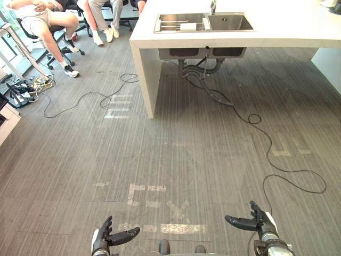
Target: Walk over to the sink, pick up the cup, carry it to the dishwasher, place the cup inside the dishwasher, then close the dishwasher door
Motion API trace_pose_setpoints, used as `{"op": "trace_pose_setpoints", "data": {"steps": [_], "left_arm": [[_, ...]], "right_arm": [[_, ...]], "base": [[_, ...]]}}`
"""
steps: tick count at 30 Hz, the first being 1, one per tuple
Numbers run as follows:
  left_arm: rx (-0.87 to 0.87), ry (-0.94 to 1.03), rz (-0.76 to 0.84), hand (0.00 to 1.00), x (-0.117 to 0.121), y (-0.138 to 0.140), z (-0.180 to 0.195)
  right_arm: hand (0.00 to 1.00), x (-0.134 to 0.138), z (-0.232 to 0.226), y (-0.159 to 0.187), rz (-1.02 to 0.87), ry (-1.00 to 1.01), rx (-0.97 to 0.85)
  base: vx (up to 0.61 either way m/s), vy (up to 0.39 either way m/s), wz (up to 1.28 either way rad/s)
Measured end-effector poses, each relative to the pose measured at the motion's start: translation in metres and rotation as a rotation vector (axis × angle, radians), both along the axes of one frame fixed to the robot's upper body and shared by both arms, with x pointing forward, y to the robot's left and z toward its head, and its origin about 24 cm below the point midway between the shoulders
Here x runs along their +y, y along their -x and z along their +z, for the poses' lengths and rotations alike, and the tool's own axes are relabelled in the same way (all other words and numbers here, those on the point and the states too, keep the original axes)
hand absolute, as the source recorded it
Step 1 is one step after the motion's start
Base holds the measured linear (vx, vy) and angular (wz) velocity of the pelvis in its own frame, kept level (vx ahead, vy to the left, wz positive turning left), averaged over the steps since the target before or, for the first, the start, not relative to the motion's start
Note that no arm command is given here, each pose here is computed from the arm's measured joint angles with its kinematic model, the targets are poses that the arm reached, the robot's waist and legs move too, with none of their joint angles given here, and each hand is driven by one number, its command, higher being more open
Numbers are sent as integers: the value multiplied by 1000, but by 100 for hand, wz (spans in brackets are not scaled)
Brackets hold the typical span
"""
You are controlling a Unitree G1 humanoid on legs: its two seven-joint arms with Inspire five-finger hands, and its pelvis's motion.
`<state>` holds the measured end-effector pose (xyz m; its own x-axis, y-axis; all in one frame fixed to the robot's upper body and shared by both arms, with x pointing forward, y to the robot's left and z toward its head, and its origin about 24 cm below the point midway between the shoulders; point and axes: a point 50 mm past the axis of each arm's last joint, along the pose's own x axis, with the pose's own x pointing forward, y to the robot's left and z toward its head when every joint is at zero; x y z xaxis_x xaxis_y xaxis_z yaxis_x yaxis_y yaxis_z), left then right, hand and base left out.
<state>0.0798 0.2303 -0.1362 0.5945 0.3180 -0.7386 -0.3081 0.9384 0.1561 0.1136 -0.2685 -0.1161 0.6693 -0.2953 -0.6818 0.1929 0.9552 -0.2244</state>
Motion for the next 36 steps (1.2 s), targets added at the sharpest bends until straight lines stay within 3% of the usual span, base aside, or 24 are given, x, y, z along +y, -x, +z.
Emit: {"op": "trace_pose_setpoints", "data": {"steps": [11,28,36], "left_arm": [[17,10,3,100,-3,2,-2],[15,16,5,100,-5,2,-2],[-54,9,-4,100,-5,-11,7]], "right_arm": [[100,8,-10,7,-96,-55,28],[100,12,-9,-2,-94,-67,8],[100,-1,-6,-6,-136,-47,6]], "base": [[-23,1,-5],[-5,9,-11],[77,57,-27]]}}
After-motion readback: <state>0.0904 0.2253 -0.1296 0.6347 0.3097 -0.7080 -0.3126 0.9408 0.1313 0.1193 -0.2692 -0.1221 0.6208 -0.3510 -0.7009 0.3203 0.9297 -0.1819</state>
